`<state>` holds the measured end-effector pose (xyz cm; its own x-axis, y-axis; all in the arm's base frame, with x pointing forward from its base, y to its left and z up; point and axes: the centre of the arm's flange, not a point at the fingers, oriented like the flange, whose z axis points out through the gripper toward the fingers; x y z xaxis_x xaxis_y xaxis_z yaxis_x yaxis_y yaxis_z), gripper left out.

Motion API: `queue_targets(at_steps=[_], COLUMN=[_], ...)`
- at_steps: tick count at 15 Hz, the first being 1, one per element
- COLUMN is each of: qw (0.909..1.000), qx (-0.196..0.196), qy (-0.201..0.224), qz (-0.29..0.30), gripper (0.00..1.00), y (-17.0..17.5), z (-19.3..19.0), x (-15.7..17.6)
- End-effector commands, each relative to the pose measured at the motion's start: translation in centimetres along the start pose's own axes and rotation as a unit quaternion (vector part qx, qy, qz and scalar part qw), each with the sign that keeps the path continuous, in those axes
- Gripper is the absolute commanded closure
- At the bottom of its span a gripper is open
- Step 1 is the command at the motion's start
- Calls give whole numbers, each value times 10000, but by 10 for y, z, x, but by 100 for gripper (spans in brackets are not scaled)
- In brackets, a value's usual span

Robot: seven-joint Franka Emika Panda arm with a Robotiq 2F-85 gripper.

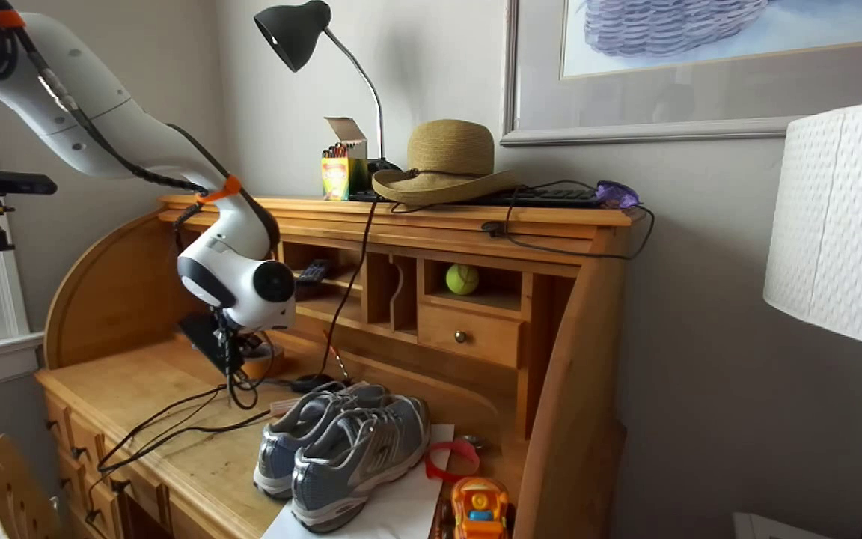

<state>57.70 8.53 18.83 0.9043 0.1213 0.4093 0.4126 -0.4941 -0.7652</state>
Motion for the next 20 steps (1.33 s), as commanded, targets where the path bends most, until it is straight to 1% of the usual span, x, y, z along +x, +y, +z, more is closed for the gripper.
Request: queue_targets(at_steps=[1,3,4,6,7,10,12,13,14,16,17,18,19,20], qw=[9988,9960,9930,9862,9814,9604,9446,9519,9551,9556,9559,9520,9411,9334], qx=[-47,-276,-500,-777,-888,-1267,-1671,-1680,-1500,-1562,-1559,-1413,-1349,-1281], qy=[493,803,958,1232,1430,2147,2433,2239,2162,2133,2129,2288,2562,2694], qz=[46,281,468,785,922,1242,1437,1242,1361,1299,1286,1465,1744,1996], gripper=[92,92,92,92,92,92,92,92,67,67,92,92,92,92], y=[-39,-47,-49,-53,-54,-62,-65,-64,-51,-56,-57,-55,-49,-43], z=[-23,-27,-28,-30,-30,-33,-36,-35,-35,-34,-34,-37,-42,-50], x=[-44,-64,-75,-95,-105,-125,-127,-120,-120,-118,-118,-109,-107,-106])
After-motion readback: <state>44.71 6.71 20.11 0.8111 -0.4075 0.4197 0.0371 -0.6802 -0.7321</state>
